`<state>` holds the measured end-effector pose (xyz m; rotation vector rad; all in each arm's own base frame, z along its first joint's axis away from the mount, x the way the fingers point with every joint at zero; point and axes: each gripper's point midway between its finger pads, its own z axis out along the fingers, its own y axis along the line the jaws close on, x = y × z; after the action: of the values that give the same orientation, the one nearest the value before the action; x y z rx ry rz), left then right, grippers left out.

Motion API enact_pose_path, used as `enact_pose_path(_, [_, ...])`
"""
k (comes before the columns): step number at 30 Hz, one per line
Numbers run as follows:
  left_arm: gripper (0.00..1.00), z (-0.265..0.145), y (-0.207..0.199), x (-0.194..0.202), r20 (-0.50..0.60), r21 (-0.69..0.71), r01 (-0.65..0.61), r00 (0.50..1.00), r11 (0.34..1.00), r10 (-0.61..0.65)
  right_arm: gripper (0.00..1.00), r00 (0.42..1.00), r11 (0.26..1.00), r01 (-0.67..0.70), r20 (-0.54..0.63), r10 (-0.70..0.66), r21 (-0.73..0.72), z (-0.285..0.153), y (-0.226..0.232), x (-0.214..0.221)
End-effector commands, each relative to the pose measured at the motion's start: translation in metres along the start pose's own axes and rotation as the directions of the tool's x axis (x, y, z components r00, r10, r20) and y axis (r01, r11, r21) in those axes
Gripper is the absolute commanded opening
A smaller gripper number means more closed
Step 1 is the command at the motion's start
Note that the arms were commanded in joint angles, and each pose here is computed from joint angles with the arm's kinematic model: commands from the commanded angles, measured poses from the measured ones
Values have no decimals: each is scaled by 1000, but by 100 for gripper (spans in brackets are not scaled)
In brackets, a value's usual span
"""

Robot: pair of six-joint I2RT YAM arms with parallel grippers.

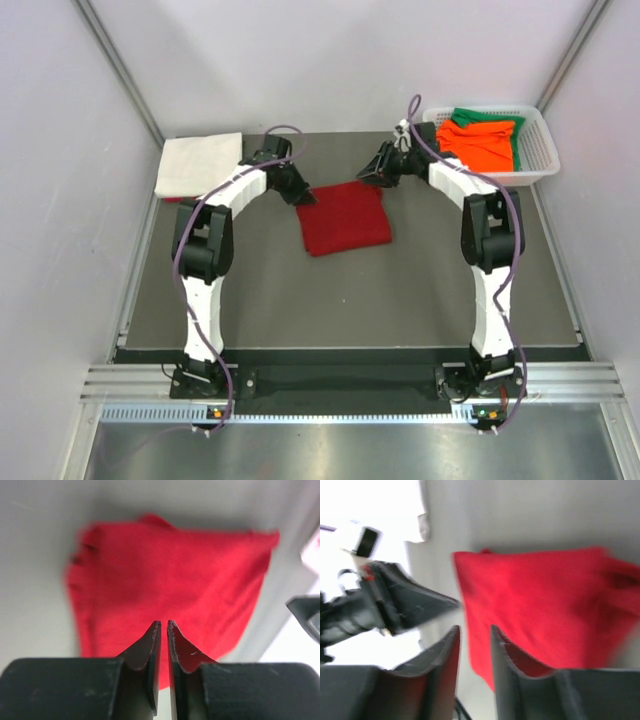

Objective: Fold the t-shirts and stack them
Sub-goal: Fold the tshirt

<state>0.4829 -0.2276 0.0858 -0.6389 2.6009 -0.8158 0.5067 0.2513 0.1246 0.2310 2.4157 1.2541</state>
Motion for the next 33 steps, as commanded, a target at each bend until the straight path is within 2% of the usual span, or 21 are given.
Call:
enact_pose_path(1, [14, -5, -53, 8, -15, 226, -69, 997, 972, 74, 27, 1000, 978, 7, 25, -2, -211, 18, 36, -11])
enact_pose_path(4, [14, -7, -65, 20, -29, 254, -81, 995, 964, 91, 20, 999, 985, -24, 31, 29, -170, 37, 9, -20])
enact_pose_path(5, [14, -9, -69, 26, -33, 262, -93, 994, 961, 105, 18, 998, 992, -45, 41, 50, -117, 41, -7, -23])
enact_pose_path(8, [14, -23, -77, 33, -28, 282, -125, 990, 951, 138, 18, 997, 999, -37, 67, 37, -1, 34, -42, -28])
enact_pose_path(13, [17, -50, -79, 46, -34, 316, -182, 979, 931, 203, 16, 999, 990, -25, 33, 21, 141, 17, -87, -17])
enact_pose_path(16, [18, -61, -78, 51, -32, 316, -222, 969, 922, 244, 17, 997, 976, 53, 49, -65, 211, -3, -82, -31])
enact_pose_path(18, [20, -68, -77, 53, -22, 313, -253, 962, 915, 274, 21, 983, 960, 141, 84, -165, 243, -18, -61, -52])
enact_pose_path(21, [23, -70, -69, 54, -25, 291, -278, 954, 915, 298, 27, 979, 943, 166, 70, -193, 288, -37, -46, -55])
enact_pose_path(24, [24, -70, -61, 56, -42, 278, -270, 955, 922, 293, 33, 979, 947, 176, 56, -198, 269, -46, -30, -44])
enact_pose_path(25, [24, -72, -61, 57, -45, 285, -272, 954, 919, 296, 35, 979, 961, 186, 48, -199, 205, -50, -12, -37])
enact_pose_path(26, [24, -72, -61, 61, -60, 299, -269, 952, 916, 299, 35, 987, 972, 159, 8, -163, 175, -45, -18, -17])
enact_pose_path(27, [24, -73, -63, 62, -59, 317, -270, 951, 909, 303, 35, 988, 983, 148, 24, -152, 111, -42, -7, -16])
enact_pose_path(28, [25, -74, -65, 66, -67, 343, -266, 950, 901, 305, 35, 989, 989, 149, -16, -149, 15, -43, 13, 1])
enact_pose_path(29, [25, -73, -65, 75, -114, 376, -227, 951, 898, 288, 34, 995, 997, 75, -69, -75, -5, -37, 2, 24])
enact_pose_path(31, [23, -58, -58, 83, -156, 381, -195, 950, 904, 270, 34, 989, 989, 111, -85, -120, -102, -32, 18, 41])
enact_pose_path(33, [22, -39, -42, 89, -161, 356, -191, 952, 915, 261, 34, 988, 991, 79, -122, -93, -112, -26, 3, 63])
